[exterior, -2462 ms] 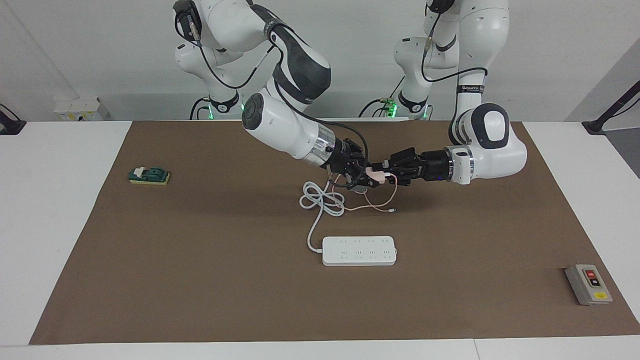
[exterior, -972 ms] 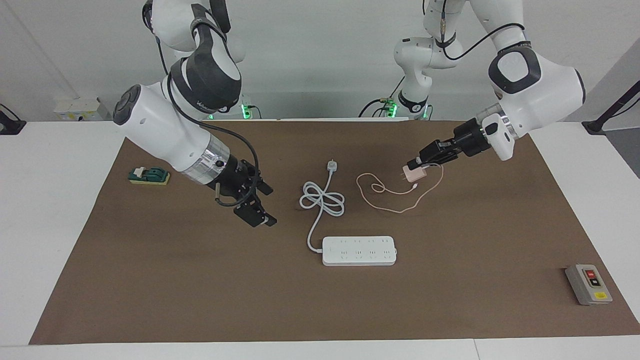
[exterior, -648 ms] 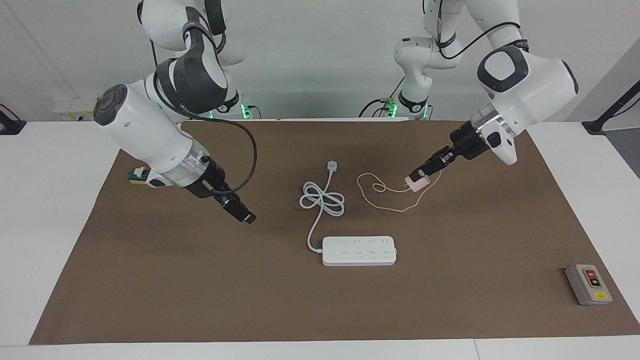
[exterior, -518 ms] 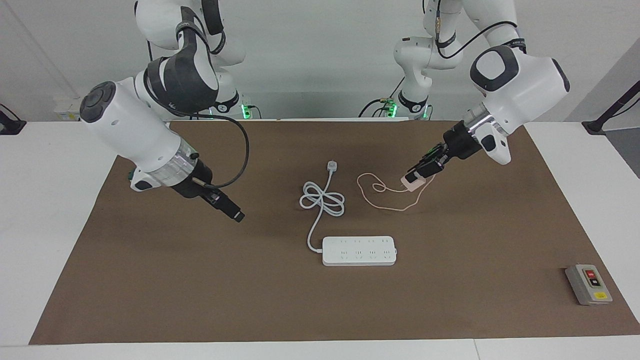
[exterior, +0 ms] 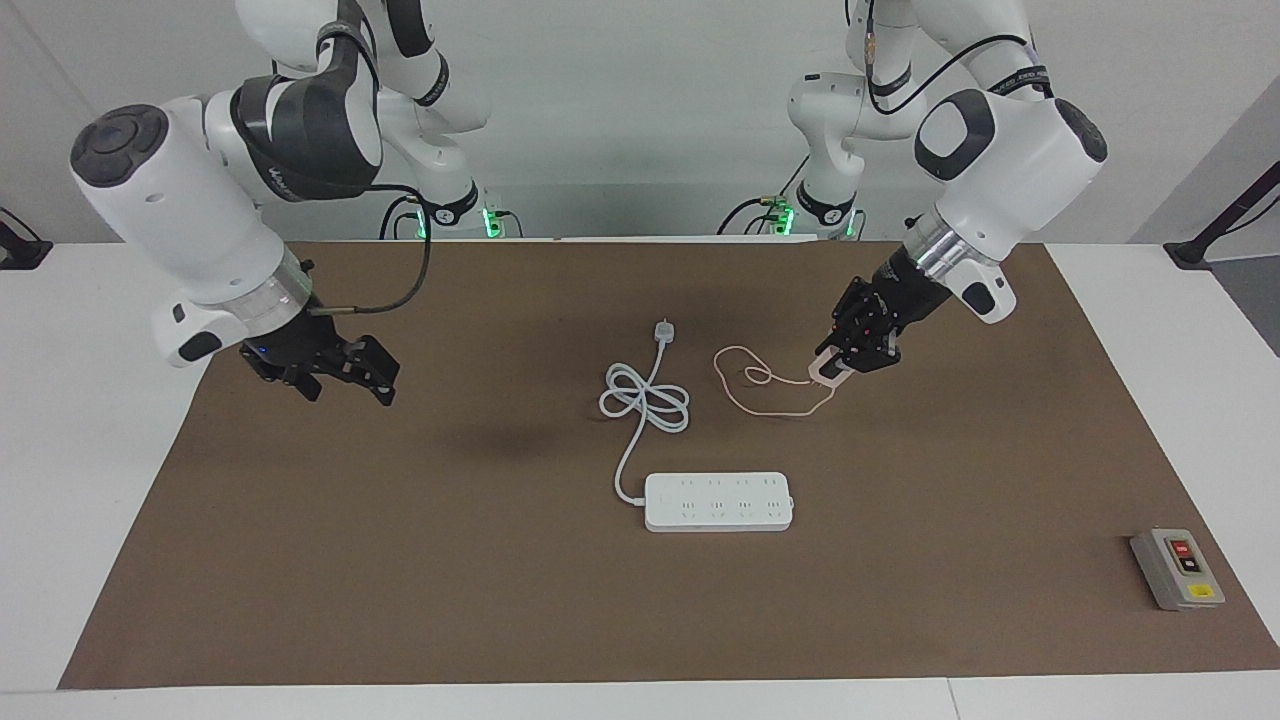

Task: Plug charger into power strip
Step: 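Open the right gripper and withdraw it while the left gripper holds the charger, then move the charger with the left gripper into the power strip end socket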

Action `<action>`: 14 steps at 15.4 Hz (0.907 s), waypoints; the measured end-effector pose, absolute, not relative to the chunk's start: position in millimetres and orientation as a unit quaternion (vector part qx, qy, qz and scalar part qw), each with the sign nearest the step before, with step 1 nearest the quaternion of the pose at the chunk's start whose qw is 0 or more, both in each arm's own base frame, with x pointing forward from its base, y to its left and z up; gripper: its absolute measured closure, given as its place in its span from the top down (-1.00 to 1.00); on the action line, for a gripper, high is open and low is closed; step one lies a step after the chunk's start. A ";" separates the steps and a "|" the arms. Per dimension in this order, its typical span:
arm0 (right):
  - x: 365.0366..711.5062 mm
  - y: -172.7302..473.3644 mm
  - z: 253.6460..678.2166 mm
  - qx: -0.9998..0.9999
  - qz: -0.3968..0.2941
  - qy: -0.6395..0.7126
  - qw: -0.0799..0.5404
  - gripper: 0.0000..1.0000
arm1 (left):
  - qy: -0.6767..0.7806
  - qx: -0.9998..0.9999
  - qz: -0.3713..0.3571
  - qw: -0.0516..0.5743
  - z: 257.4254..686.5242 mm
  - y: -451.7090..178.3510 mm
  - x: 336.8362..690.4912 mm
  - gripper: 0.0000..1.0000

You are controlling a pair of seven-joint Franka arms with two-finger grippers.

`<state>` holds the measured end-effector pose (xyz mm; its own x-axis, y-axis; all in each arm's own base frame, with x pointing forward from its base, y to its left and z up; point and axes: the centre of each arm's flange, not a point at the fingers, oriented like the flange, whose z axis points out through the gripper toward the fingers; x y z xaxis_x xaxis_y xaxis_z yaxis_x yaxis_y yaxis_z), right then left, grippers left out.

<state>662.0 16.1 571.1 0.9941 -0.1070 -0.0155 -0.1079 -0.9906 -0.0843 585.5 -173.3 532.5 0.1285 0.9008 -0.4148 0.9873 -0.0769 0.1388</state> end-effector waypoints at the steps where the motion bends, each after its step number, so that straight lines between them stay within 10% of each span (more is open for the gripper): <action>1: 654.3 9.4 581.7 -0.998 0.007 0.039 0.038 1.00 | 0.673 0.709 -0.103 0.181 531.9 -175.7 584.6 -0.42; 14: 530.6 -25.2 621.2 -0.999 0.052 0.013 0.009 1.00 | 0.777 0.618 -0.052 0.107 516.0 -189.3 582.4 -0.42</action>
<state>530.6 -25.2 621.2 0.9944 -0.0242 -0.1033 -0.0261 -0.9995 -0.0174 582.4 -189.3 516.0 -0.2141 0.9494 -0.2298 0.9715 0.2315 0.0514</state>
